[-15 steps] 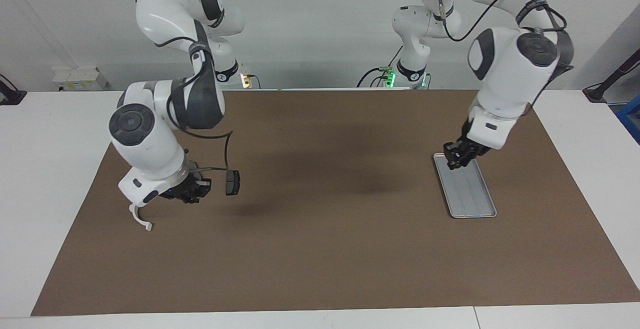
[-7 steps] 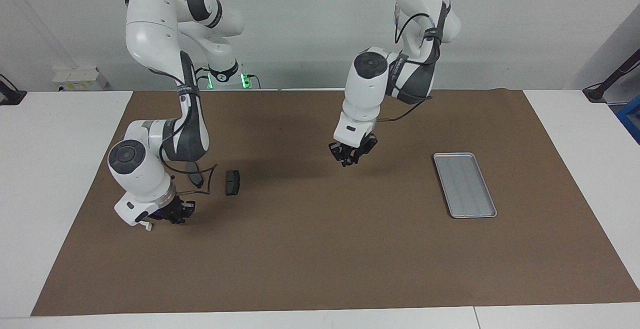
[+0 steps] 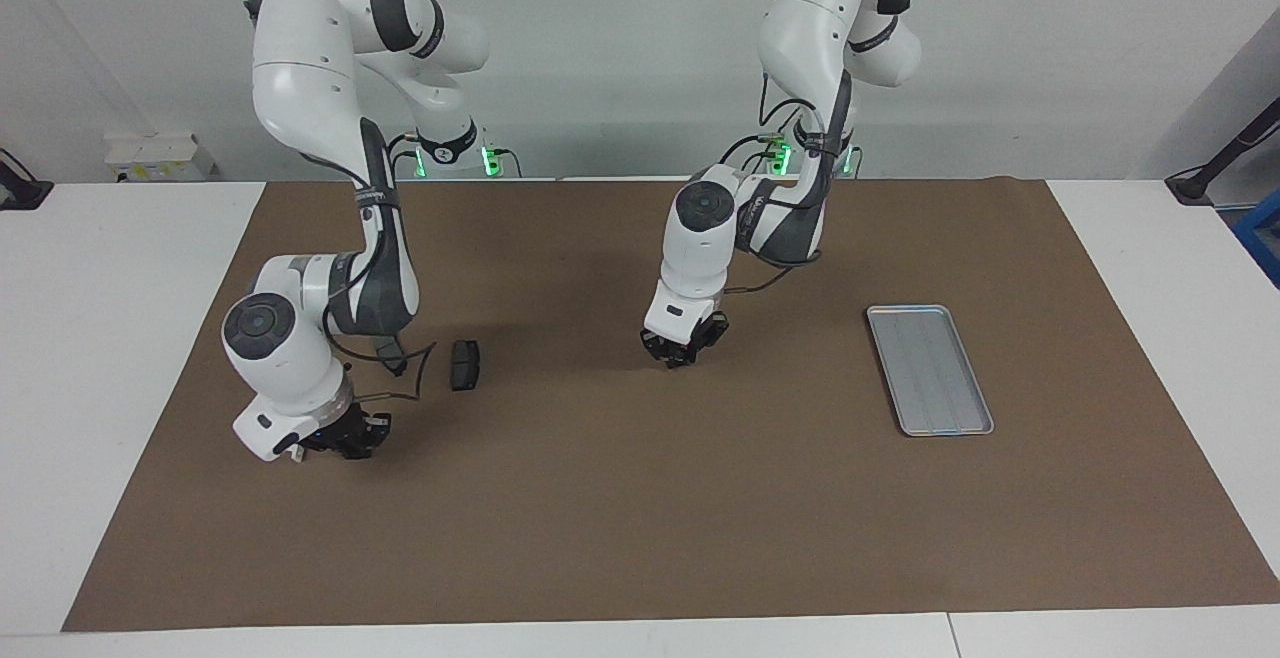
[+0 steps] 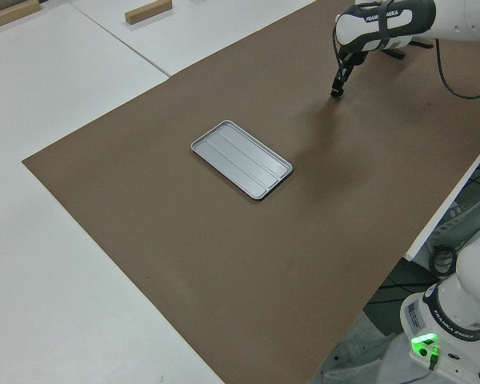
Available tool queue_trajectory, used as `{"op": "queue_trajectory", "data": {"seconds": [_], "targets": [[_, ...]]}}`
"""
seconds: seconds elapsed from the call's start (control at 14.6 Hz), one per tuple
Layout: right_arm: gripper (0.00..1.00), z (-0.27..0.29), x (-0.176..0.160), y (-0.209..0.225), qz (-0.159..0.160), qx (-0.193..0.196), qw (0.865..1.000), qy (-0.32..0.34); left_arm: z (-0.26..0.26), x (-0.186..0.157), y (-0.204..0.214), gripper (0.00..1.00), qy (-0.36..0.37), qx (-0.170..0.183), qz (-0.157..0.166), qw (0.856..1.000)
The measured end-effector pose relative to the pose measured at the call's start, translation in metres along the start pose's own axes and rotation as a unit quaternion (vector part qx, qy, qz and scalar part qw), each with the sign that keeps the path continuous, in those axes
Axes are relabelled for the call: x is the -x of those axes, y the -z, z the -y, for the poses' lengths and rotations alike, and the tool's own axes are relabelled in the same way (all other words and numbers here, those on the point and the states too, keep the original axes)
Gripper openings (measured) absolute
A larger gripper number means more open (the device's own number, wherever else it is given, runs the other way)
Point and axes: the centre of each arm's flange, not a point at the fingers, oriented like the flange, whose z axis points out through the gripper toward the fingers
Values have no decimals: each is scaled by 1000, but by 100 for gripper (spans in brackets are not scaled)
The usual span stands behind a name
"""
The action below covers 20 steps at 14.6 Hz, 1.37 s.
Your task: Place bearing gear from tray to pile
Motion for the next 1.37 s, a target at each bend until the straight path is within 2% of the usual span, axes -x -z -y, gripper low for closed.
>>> {"op": "queue_trajectory", "data": {"seconds": [0.14,0.41,0.48,0.55,0.68,0.82,0.89,1.16,1.37], "targets": [[38,0,0,0,0,0,1000,0,3,1,-6,35,1,7,-7,1000],[81,15,2,19,11,0,1000,11,4,1,-6,35,1,9,-9,1000],[90,25,3,35,12,1,1000,18,5,1,-6,40,2,8,-9,1000],[100,37,5,53,13,3,1000,27,7,0,-6,52,3,7,-9,1000],[100,63,13,95,18,6,999,35,11,-7,-3,73,9,-2,-5,1000],[100,90,25,133,28,9,999,13,15,-19,14,93,17,-12,-1,1000],[100,107,32,148,32,9,999,-3,19,-28,27,100,24,-13,-4,1000],[100,215,55,181,33,4,995,-96,74,-80,110,100,29,-7,-25,999],[100,292,77,187,33,-6,988,-150,153,-137,172,100,32,-26,-66,997]]}}
